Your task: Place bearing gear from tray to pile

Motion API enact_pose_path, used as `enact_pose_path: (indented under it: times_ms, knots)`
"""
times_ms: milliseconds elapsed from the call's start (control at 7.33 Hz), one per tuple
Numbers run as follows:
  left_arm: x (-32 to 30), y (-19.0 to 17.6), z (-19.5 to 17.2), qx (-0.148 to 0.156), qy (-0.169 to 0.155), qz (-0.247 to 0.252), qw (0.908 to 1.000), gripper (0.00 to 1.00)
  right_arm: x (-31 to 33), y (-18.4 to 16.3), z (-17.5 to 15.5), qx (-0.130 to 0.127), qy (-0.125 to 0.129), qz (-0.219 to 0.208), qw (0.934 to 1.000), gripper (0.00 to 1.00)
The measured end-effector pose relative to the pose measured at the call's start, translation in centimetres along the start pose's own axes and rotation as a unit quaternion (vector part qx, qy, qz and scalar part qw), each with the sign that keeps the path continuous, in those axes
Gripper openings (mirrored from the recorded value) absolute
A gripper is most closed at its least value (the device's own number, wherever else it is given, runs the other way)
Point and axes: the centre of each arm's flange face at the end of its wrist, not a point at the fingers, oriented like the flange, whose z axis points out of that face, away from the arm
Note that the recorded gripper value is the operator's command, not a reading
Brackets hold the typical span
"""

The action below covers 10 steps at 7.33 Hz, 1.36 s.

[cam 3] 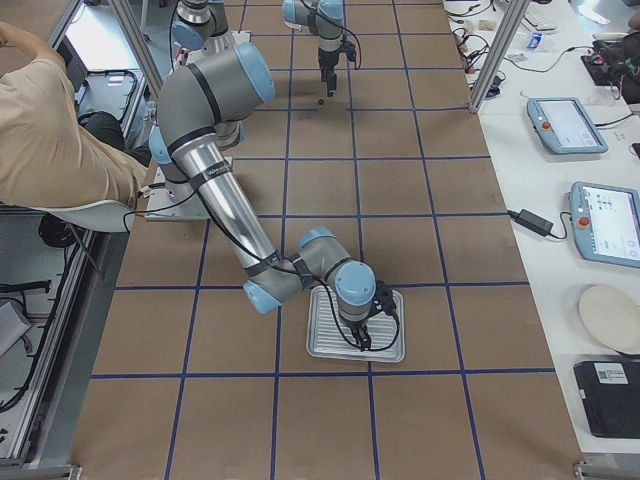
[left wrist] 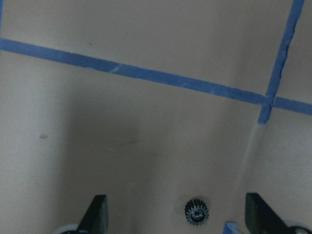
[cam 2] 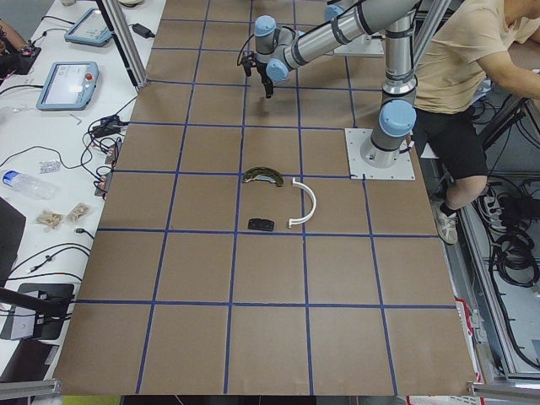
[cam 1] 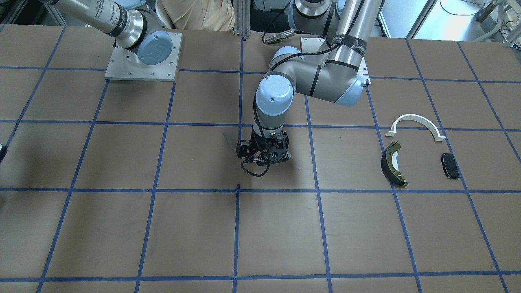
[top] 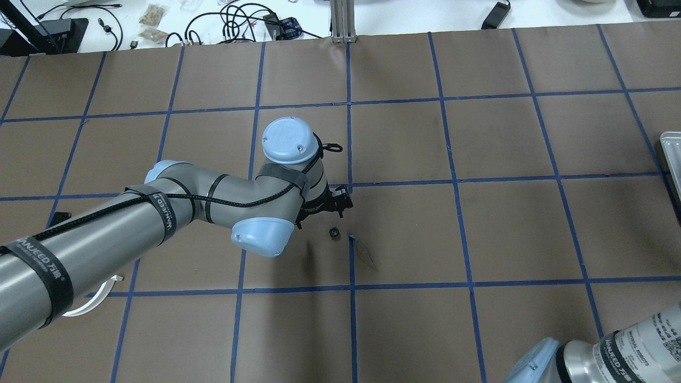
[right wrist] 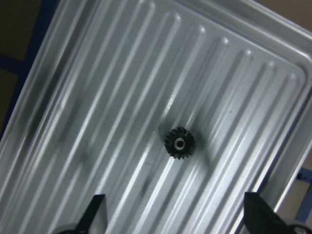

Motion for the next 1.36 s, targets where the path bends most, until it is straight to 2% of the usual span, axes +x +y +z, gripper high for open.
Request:
enact_pose_path:
  times_ms: [136,409,545,682,818,1091,1227,1364]
  knots:
    - [0.6,0.8,0.7,-0.004,-0.003,0.008,1.0000,1.00,0.0,-0.4,0.4,0.013,-0.004,0.000,0.9999,0.76]
    - [1.1,1.4,1.7,-0.011,-0.007,0.018,0.9998,1.00,0.1,-0.6,1.5,0.022,-0.009,0.001,0.9997,0.70]
    - [1.1,1.4,2.1,-0.013,-0.008,0.020,0.9997,0.76,0.2,-0.6,1.8,0.023,-0.010,0.001,0.9997,0.62]
    - [1.2,1.3,2.2,-0.012,-0.008,0.021,0.9997,0.30,0.2,-0.7,1.8,0.024,-0.009,0.001,0.9997,0.59]
    - [1.3,1.2,2.2,-0.011,-0.007,0.022,0.9997,0.08,0.2,-0.8,1.8,0.024,-0.009,0.000,0.9997,0.59]
    - [1.4,1.1,2.0,-0.008,-0.005,0.032,0.9995,0.00,0.1,-1.2,1.8,0.025,-0.008,0.001,0.9997,0.57]
    - [1.4,1.1,2.0,-0.006,-0.005,0.036,0.9993,0.00,0.0,-1.3,1.7,0.025,-0.008,0.002,0.9997,0.47]
    - [1.4,1.0,1.7,-0.003,-0.003,0.038,0.9993,0.00,0.0,-1.4,1.7,0.025,-0.007,0.002,0.9997,0.40]
